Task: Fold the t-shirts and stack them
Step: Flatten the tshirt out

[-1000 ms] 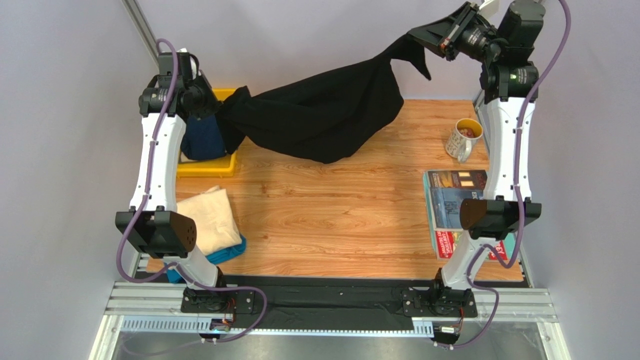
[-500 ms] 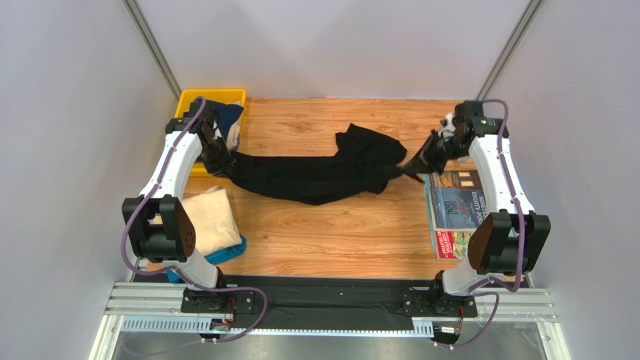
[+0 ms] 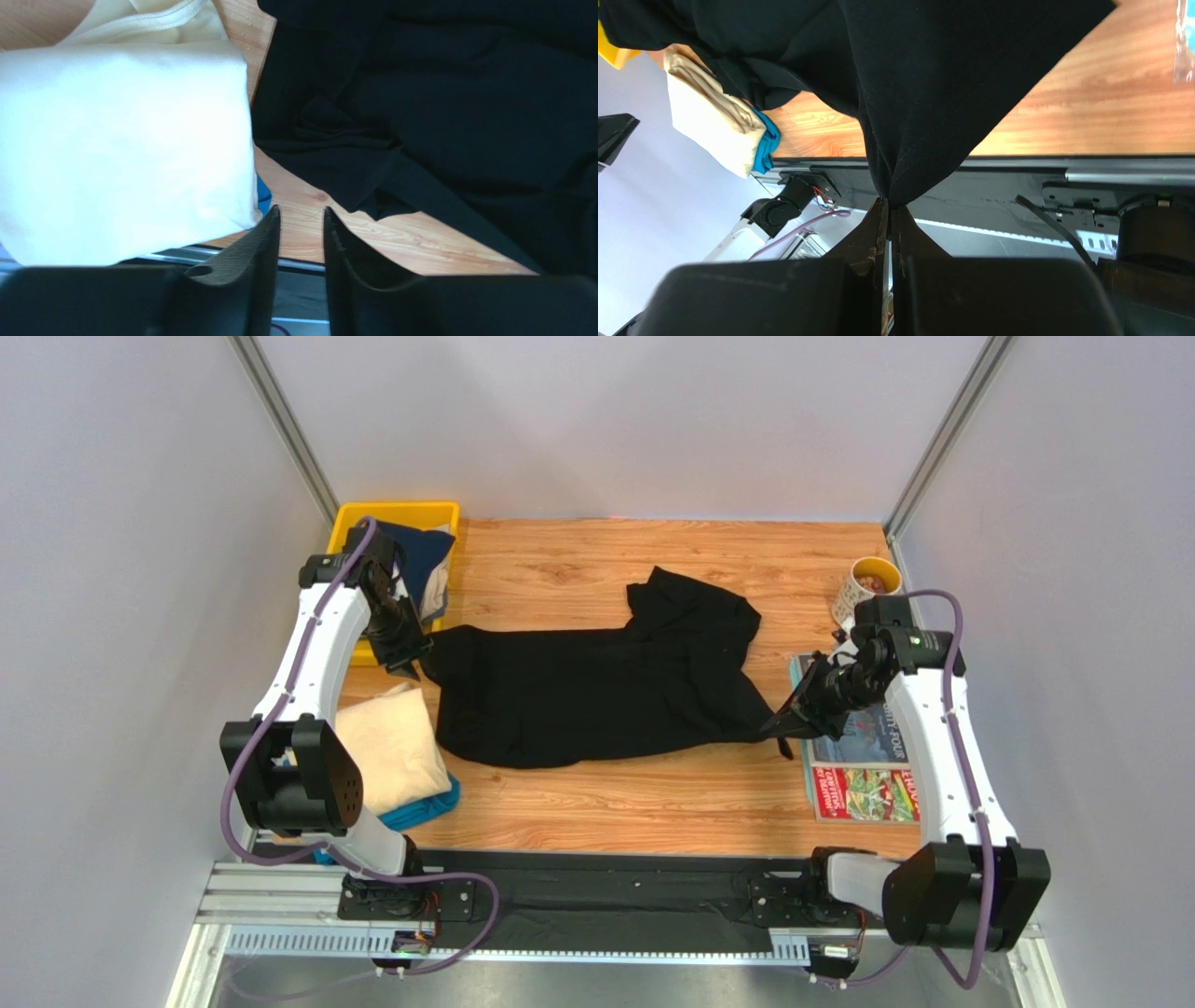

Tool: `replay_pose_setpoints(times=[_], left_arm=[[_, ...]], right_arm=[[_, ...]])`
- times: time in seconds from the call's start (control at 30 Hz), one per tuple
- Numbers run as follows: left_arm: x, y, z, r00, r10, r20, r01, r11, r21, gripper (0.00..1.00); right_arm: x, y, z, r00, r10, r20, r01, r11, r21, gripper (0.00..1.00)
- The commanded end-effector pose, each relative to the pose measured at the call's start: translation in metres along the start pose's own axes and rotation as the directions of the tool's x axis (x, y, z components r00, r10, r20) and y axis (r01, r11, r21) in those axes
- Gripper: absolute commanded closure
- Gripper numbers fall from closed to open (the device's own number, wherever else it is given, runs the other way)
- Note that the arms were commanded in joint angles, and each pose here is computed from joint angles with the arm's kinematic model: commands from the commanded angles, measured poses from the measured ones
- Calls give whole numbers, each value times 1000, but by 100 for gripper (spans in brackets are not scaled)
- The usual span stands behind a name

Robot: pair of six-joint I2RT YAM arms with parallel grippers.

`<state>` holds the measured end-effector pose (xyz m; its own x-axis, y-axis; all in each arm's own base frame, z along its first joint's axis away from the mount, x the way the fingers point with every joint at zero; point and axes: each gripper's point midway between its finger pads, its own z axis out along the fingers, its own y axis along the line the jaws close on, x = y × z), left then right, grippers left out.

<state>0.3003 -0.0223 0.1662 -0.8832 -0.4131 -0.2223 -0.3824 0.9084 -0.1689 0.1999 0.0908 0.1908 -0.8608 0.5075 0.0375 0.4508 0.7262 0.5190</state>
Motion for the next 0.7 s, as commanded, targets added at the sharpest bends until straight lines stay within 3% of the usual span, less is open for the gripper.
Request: replay_pose_setpoints(times=[0.0, 0.13, 0.17, 0.2, 0.3, 0.4, 0.5, 0.67], left_arm=[[0, 1, -11, 1000, 11, 21, -11, 1000, -2, 60], [-11, -11, -11, 999, -13, 48, 11, 999, 46, 60], [-13, -16, -13, 998, -8, 57, 5, 998, 63, 60], [-15, -19, -12, 998, -6, 60, 2, 997, 75, 60], [-22, -27, -13, 997, 1, 74, -8, 996, 94, 60], [-25, -41, -14, 995, 35, 95, -46, 992, 116, 59], [-28, -55, -11, 995, 48, 90, -61, 987, 150, 59], [-35, -73, -10, 992, 78, 96, -94, 980, 173, 59]], right_arm=[[86, -33, -19, 953, 200, -229, -169, 975, 146, 100], [84, -29, -21, 950, 206, -234, -177, 975, 137, 94], [79, -26, -23, 957, 199, -213, -173, 976, 136, 88], [72, -28, -26, 967, 186, -177, -159, 975, 155, 75], [41, -23, -44, 994, 101, -30, -94, 977, 191, 61], [-2, -10, -49, 997, 0, 76, -15, 981, 196, 55], [-44, 6, -27, 993, -69, 99, 54, 988, 145, 55], [-97, 12, 33, 992, -125, 28, 119, 983, 142, 55]])
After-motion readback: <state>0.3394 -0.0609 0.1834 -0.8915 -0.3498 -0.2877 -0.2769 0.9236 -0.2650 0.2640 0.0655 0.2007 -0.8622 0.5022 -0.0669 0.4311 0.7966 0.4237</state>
